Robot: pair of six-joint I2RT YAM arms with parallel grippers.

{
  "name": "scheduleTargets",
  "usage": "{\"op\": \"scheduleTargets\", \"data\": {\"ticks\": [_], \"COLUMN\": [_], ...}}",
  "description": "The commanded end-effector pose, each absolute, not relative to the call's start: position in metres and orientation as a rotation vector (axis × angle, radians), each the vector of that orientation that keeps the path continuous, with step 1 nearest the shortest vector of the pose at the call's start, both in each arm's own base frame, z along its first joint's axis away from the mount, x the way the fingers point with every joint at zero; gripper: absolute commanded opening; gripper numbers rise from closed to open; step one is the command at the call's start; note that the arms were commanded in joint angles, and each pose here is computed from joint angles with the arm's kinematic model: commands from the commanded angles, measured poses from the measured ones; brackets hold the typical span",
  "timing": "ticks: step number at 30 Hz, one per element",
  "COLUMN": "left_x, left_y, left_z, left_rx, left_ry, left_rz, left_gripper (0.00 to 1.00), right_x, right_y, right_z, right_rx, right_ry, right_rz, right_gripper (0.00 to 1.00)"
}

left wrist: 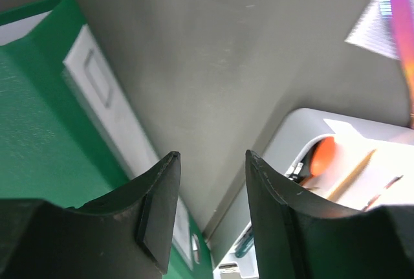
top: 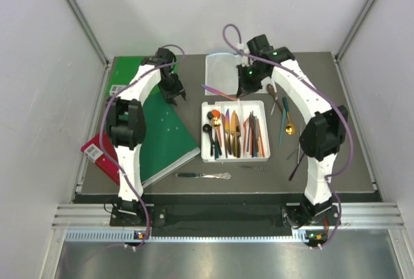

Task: Sort the eating utensils into containers
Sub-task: Pick up the spoon from the center of the board, then place the spoon in the storage box.

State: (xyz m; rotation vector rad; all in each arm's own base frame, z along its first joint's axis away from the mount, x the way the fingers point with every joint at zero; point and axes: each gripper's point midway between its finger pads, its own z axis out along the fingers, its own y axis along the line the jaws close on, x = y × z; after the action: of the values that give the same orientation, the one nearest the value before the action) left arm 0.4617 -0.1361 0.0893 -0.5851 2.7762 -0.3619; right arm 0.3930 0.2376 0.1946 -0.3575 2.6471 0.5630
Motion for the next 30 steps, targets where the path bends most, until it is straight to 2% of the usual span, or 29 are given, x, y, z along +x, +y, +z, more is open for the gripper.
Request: {"op": "scheduleTargets", "data": {"ticks": [1,4,13,19,30], "left_x": [0.457,0.452,0.443,0.449,0.515], "left_y": [-0.121,-0.118,-0.120,-0.116,-0.141], "left_z": [0.086,0.081,0.072,0.076,0.130], "left_rx": [-0.633,-0.638,-0.644,-0.633,-0.487], "left_ry": [2.770,2.777,2.799,2.777,2.590], "left_rz": [-0.323,-0.313,-0.332,-0.306,-0.495], "left_gripper": [0.50,0.50,0.49,0.51,0.57], "right_x": [0.361,0.351,0.339,0.341,0.339], "right_y": [0.285,0.293,0.323,0.333,0.337], "right_z": [0.152,0.129,0.108,0.121,0.089], "right_rx": [-0.428,-0.421,-0.473,-0.534,-0.575], "right_ry": [2.767,2.808,2.848,2.796,2.855], "right_rz": [0.726,0.744,0.772,0.780,0.762], "right_gripper": [0.00,0.00,0.00,0.00,0.00]}}
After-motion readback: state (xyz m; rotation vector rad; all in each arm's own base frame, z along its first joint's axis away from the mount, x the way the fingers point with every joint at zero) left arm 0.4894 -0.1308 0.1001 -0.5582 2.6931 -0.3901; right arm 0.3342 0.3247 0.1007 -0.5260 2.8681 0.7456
